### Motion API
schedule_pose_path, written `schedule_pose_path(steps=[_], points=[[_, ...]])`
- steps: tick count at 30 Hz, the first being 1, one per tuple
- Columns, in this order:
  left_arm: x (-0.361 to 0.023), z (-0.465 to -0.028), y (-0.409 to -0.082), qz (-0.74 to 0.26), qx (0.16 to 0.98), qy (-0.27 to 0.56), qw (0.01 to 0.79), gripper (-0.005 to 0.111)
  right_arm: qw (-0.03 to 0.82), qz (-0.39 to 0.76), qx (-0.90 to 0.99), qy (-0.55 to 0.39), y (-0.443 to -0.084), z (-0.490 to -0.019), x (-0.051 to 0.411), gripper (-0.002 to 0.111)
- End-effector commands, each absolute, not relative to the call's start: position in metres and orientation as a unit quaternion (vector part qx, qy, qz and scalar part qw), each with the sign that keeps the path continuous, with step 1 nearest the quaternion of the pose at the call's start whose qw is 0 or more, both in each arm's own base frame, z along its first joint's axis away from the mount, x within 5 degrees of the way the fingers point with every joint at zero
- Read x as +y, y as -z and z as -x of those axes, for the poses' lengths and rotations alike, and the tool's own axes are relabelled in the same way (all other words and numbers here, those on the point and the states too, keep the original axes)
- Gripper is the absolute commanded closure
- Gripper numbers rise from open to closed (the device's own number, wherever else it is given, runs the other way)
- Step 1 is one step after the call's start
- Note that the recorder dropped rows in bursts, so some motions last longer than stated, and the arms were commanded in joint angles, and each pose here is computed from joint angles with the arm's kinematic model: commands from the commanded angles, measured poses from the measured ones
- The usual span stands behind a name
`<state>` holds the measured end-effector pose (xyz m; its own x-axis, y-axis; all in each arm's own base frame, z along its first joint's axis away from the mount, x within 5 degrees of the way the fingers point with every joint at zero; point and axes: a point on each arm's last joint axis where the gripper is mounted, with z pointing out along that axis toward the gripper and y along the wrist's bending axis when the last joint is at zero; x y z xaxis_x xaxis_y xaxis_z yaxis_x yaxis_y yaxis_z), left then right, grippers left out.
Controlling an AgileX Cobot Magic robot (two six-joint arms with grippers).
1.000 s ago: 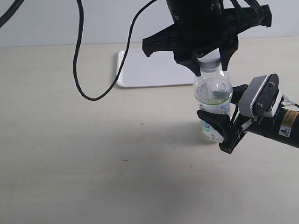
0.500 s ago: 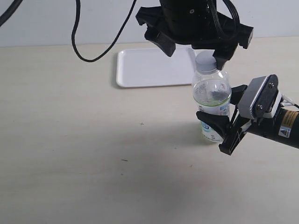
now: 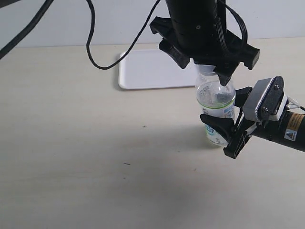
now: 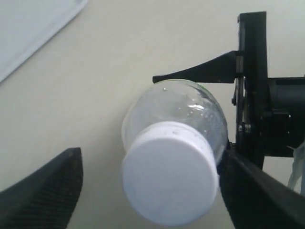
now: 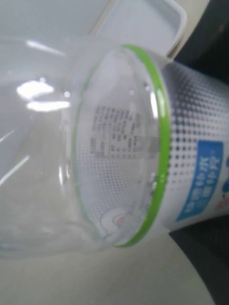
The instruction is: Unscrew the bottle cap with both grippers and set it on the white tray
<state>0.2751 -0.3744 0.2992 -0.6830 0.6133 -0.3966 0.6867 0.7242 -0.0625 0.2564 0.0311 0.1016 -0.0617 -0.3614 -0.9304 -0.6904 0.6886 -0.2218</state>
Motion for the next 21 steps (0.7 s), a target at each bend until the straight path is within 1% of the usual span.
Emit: schedule_pose_path(steps=[1, 6, 10, 14, 21], points=[[-0.374, -0.275, -0.307, -0.358, 0.907, 0.114, 0.189, 0.032, 0.584, 0.371, 0.708, -0.142, -0.103, -0.257, 0.031, 0.108], [-0.372, -0.272, -0.315, -0.361, 0.904, 0.121, 0.194, 0.032, 0.584, 0.371, 0.708, -0.142, -0.103, -0.257, 0.031, 0.108], [-0.376, -0.265, -0.317, -0.387, 0.891, 0.162, 0.174, 0.032, 0.593, 0.370, 0.701, -0.143, -0.105, -0.257, 0.031, 0.108], [-0.379, -0.264, -0.318, -0.392, 0.885, 0.178, 0.175, 0.032, 0.594, 0.378, 0.697, -0.137, -0.105, -0.257, 0.031, 0.108], [-0.377, -0.266, -0.318, -0.398, 0.883, 0.174, 0.177, 0.032, 0.594, 0.377, 0.697, -0.137, -0.105, -0.257, 0.031, 0.108]])
